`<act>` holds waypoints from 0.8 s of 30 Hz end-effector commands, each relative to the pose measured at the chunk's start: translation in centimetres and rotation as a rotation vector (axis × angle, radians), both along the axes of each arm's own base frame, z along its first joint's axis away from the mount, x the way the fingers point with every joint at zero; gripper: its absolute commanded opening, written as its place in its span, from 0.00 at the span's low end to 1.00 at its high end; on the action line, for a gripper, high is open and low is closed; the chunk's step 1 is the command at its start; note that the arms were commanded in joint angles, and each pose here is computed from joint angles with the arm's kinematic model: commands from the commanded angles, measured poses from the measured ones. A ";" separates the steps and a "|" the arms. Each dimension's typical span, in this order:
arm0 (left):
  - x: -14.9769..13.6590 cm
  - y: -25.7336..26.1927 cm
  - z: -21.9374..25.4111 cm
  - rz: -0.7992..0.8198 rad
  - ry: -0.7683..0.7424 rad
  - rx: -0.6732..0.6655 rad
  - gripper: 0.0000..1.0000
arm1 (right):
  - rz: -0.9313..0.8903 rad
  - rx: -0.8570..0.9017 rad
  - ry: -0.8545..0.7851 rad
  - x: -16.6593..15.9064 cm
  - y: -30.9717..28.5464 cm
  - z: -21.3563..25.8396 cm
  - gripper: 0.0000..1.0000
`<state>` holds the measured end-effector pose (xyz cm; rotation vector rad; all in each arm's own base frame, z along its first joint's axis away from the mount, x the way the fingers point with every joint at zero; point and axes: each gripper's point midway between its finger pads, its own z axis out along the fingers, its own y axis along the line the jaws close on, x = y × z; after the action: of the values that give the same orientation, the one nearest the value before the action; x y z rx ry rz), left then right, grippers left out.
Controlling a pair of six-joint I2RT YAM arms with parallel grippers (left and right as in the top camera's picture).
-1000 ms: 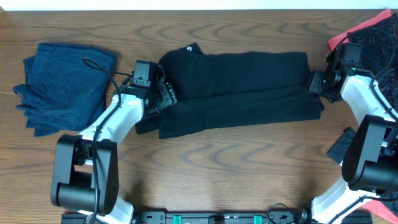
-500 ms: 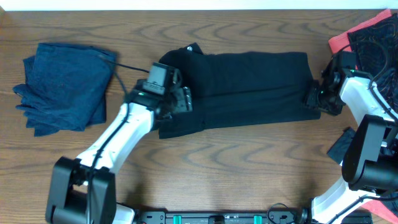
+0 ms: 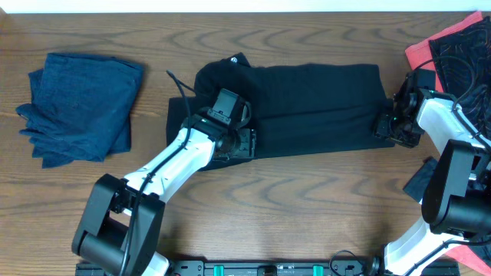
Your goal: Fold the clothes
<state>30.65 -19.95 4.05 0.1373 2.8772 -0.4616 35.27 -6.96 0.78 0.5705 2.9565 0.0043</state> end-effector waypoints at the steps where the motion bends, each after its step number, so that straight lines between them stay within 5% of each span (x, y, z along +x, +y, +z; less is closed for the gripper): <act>1: -1.0 -0.8 -1.3 -0.057 0.031 0.017 0.68 | 0.015 0.003 0.013 -0.2 0.3 -0.5 0.57; 9: -1.4 -1.3 -3.3 -0.067 0.056 0.052 0.61 | 0.015 0.003 0.014 -0.2 0.3 -0.5 0.57; 16: -0.7 -1.7 -3.0 -0.066 0.030 0.038 0.07 | 0.015 0.002 0.014 -0.2 0.3 -0.5 0.57; 24: 3.4 -0.4 1.3 -0.004 -0.131 0.086 0.06 | 0.015 0.003 0.013 -0.2 0.3 -0.5 0.57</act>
<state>30.92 -21.17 2.01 0.2129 2.8953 -0.3826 35.27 -6.96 0.78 0.5705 2.9565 0.0043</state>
